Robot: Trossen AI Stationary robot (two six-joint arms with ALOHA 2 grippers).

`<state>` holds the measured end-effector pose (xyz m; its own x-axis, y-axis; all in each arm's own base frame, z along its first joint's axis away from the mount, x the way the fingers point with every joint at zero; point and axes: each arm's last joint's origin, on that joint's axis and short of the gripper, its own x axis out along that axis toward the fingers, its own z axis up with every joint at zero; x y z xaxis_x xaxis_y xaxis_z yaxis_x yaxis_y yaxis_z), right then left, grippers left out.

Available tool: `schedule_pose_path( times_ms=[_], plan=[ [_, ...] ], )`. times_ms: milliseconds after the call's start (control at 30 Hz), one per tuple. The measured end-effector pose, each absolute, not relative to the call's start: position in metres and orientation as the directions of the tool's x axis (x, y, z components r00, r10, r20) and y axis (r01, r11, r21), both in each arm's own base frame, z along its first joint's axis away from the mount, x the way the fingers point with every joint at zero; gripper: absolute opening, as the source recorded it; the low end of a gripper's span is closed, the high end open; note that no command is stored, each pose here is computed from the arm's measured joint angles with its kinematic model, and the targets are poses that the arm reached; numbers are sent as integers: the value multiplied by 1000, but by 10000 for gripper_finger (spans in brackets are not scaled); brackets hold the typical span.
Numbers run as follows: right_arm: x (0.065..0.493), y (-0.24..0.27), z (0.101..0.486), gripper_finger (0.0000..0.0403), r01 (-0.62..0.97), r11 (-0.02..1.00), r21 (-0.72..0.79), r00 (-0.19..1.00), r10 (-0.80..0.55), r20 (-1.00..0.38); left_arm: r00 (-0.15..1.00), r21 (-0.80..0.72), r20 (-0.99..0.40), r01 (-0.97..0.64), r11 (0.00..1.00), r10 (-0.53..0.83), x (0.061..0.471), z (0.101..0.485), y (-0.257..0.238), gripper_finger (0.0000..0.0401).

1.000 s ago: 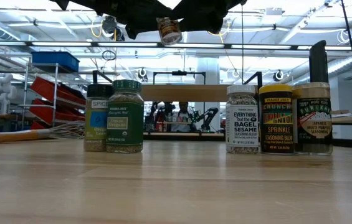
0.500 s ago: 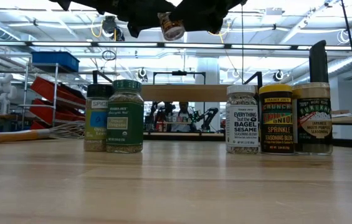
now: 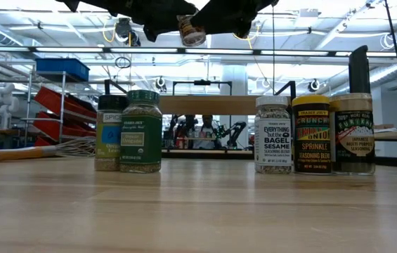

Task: Shelf spices
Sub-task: Put the brown seasoning bottle on the shelf

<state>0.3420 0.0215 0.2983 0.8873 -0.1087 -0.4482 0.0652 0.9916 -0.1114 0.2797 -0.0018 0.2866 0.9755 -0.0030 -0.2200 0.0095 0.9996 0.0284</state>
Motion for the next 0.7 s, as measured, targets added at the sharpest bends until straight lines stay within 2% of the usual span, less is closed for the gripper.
schedule_pose_path(
  times_ms=[167, 433, 700],
  plan=[
    [342, 22, 299, 149, 60, 991, -118, 890, -107, -444, 978, 34, -208, 5, 999, 2, 280, 288, -2, 211],
    [342, 21, 299, 148, 60, 991, -120, 889, -108, -445, 979, 35, -205, 3, 999, 4, 280, 288, -2, 177],
    [342, 22, 299, 150, 61, 991, -119, 891, -108, -441, 979, 38, -205, 6, 999, 2, 280, 288, -2, 187]
  ],
)
